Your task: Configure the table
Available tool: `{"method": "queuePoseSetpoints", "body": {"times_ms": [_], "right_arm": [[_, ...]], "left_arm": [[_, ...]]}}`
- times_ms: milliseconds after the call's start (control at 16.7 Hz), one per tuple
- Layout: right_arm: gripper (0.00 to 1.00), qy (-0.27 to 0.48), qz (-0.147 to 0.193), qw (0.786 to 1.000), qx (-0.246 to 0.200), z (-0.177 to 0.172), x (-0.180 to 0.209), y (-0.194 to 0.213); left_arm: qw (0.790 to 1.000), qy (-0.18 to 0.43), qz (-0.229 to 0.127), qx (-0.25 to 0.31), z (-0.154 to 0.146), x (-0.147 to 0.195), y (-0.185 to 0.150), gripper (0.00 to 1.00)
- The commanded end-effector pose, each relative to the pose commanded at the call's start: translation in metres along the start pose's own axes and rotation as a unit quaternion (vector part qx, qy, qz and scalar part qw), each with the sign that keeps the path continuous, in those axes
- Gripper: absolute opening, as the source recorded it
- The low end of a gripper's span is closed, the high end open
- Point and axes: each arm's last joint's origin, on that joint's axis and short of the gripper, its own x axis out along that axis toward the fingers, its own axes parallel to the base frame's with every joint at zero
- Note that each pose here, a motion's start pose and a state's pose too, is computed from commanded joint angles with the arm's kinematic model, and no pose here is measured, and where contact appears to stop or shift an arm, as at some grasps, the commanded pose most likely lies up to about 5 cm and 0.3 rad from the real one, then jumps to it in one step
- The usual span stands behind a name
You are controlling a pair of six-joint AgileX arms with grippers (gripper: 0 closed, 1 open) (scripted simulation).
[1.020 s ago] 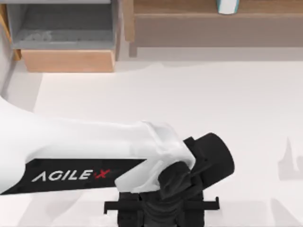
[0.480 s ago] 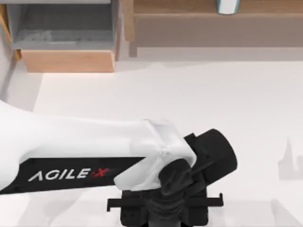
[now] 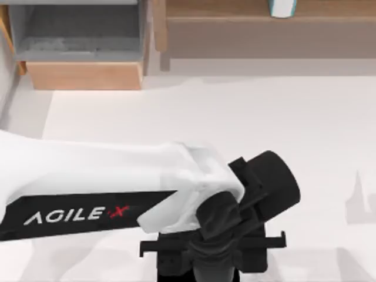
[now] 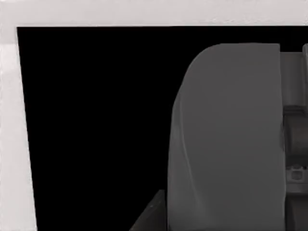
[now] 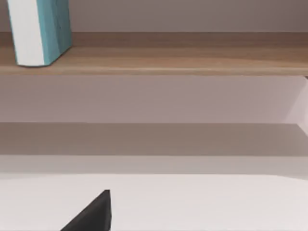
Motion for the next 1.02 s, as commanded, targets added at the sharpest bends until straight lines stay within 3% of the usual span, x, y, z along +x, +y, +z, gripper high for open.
{"method": "queuePoseSetpoints", "body": {"times_ms": [300,660,900,1020], "right_arm": [[1.00,0.000,0.000,1.000,0.000,0.000,0.000,0.000],[1.00,0.000,0.000,1.000,0.000,0.000,0.000,0.000],[1.00,0.000,0.000,1.000,0.000,0.000,0.000,0.000],[1.00,0.000,0.000,1.000,0.000,0.000,0.000,0.000]], "left_arm": [[1.000,0.001,0.004,-0.001,0.000,0.004,0.002,0.00],[0.999,0.023,0.045,0.003,-0.007,0.029,0.011,0.00],[0.999,0.023,0.045,0.003,-0.007,0.029,0.011,0.00],[0.999,0.023,0.045,0.003,-0.007,0.029,0.011,0.15]]}}
